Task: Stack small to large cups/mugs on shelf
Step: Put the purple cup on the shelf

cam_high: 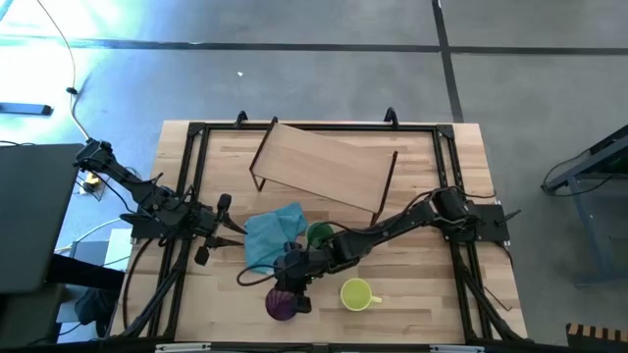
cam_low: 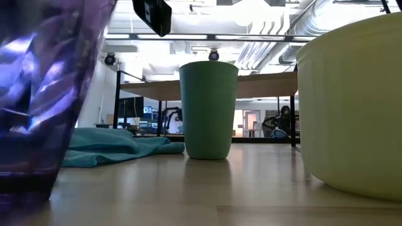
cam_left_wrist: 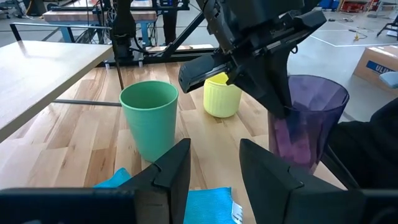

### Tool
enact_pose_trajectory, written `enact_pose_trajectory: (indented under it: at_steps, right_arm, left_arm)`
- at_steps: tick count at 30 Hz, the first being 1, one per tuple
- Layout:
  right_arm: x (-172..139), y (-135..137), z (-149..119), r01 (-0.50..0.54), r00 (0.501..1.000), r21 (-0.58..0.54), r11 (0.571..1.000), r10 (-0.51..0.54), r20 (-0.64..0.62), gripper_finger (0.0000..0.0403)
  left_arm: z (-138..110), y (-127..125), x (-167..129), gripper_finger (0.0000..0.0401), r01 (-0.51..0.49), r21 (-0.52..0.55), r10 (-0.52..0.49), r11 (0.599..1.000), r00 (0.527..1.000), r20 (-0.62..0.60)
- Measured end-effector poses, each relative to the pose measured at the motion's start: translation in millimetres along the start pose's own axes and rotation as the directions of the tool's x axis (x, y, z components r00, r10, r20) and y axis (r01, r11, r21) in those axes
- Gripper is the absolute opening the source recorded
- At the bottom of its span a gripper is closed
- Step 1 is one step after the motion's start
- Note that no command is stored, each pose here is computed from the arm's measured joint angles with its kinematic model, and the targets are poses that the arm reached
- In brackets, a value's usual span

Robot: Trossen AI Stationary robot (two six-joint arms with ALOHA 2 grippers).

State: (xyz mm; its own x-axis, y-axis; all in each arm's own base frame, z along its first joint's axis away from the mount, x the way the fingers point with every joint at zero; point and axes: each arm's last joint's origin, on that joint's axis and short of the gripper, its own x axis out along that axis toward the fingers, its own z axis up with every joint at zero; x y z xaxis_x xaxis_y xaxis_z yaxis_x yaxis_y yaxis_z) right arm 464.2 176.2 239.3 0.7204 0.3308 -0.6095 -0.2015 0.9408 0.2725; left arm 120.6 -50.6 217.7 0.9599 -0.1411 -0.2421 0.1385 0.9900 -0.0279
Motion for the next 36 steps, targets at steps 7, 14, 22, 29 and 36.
enact_pose_trajectory:
  at_steps: [7,14,22,29,36]
  right_arm:
    - [-1,-3,2,0.022,1.0,0.023,0.999,-0.022,0.006,0.0003]
    - [-18,4,24,0.05,0.999,-0.01,0.999,-0.049,0.011,0.0001]
    - [-56,14,51,0.181,0.983,-0.028,0.983,-0.182,-0.036,0.0001]
    - [-90,38,72,0.304,0.953,-0.14,0.942,-0.299,0.052,0.0]
    - [-108,58,78,0.389,0.92,-0.244,0.888,-0.36,0.155,0.0]
  left_arm:
    - [0,0,0,0.0127,0.0,-0.001,0.0,1.0,1.0,0.0]
    - [0,0,0,0.0127,0.0,0.0,0.0,1.0,1.0,-0.002]
    - [0,0,0,0.0127,0.0,-0.001,0.0,1.0,1.0,-0.003]
    - [-1,0,0,0.0127,-0.001,0.001,0.001,1.0,1.0,-0.01]
    - [-1,0,0,0.0127,-0.001,0.002,0.001,1.0,1.0,-0.011]
